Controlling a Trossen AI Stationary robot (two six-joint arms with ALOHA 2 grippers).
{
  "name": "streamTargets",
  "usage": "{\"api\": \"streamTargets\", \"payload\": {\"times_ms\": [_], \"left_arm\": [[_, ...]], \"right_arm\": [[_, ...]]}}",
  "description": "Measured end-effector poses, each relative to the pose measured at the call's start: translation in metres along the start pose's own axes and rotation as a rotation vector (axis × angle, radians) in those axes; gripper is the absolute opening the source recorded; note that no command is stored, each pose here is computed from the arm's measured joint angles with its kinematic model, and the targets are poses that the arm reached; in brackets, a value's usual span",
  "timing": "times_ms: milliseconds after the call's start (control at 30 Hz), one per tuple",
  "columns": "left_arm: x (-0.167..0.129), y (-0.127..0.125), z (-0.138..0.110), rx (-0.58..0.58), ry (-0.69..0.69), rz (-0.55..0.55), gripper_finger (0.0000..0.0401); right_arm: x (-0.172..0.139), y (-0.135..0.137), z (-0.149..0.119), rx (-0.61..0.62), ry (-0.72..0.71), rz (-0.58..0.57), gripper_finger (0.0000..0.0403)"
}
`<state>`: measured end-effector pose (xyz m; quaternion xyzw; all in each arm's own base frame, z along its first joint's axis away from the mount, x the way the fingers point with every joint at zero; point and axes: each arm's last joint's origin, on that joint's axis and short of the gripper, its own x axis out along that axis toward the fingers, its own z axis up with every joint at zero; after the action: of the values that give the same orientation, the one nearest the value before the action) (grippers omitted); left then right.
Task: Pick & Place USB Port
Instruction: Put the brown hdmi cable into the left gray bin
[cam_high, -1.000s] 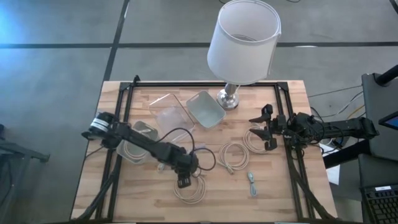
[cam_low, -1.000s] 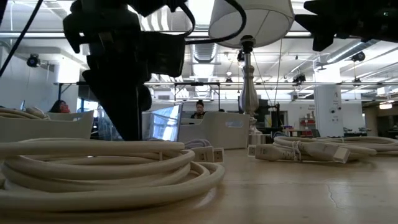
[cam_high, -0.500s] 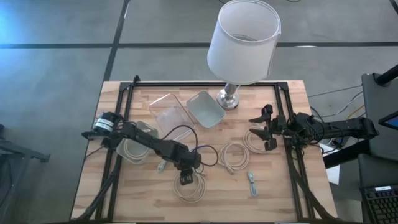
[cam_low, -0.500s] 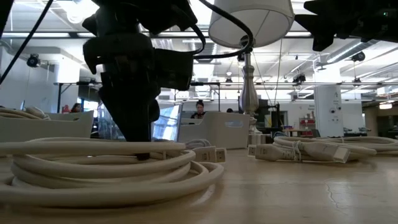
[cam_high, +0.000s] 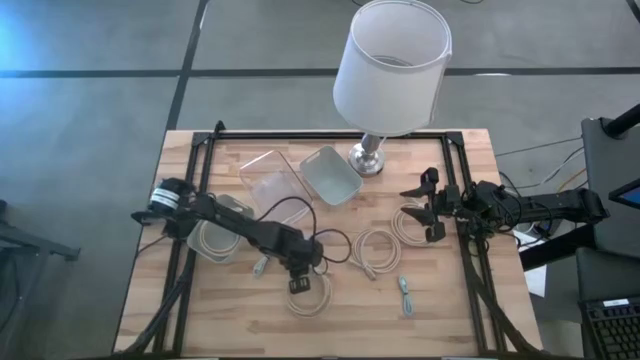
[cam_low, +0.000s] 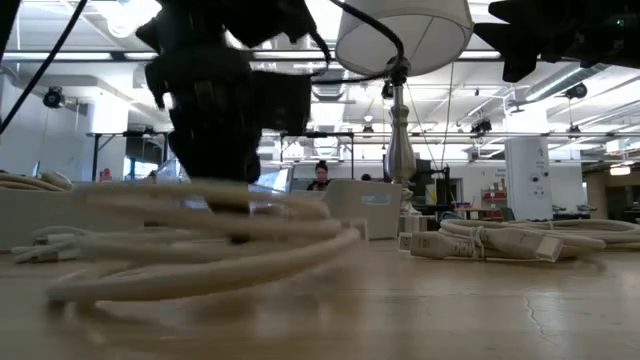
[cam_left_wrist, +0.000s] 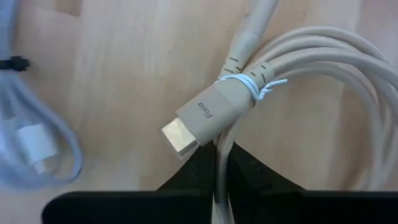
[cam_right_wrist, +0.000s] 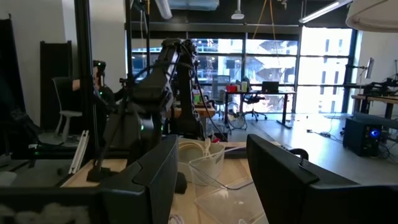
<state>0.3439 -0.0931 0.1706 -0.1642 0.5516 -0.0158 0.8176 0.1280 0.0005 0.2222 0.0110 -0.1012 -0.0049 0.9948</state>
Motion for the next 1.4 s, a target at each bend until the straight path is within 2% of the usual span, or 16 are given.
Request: {"api": "streamTargets", "payload": {"times_ms": [167,333,633,767,933,1067,1400], "left_arm": [[-0.032,-0.002,-0.003,-0.006,-0.027,0.037,0.0018],[-0.073,0.001,-0.014,-0.057,-0.06,0.142,0.0019],[-0.15,0.01,-0.058,-0.192,-0.098,0.391,0.0019],[-0.174,0.016,-0.077,-0.251,-0.093,0.454,0.0019],[-0.191,0.026,-0.096,-0.327,-0.061,0.592,0.0019],[-0.196,0.031,-0.106,-0.366,0.019,0.701,0.0019],[-0.189,0.034,-0.107,-0.373,0.002,0.743,0.0019]], "right_arm": [[0.0,0.0,0.0,0.0,0.0,0.0,0.0187],[0.0,0.0,0.0,0.0,0.0,0.0,0.0187],[0.0,0.0,0.0,0.0,0.0,-0.004,0.0187],[0.0,0.0,0.0,0.003,0.001,-0.005,0.0187],[0.0,0.0,0.0,0.004,0.002,-0.005,0.0187],[0.0,0.0,0.0,0.004,0.004,-0.005,0.0187],[0.0,0.0,-0.001,0.007,0.015,-0.005,0.0187]]}}
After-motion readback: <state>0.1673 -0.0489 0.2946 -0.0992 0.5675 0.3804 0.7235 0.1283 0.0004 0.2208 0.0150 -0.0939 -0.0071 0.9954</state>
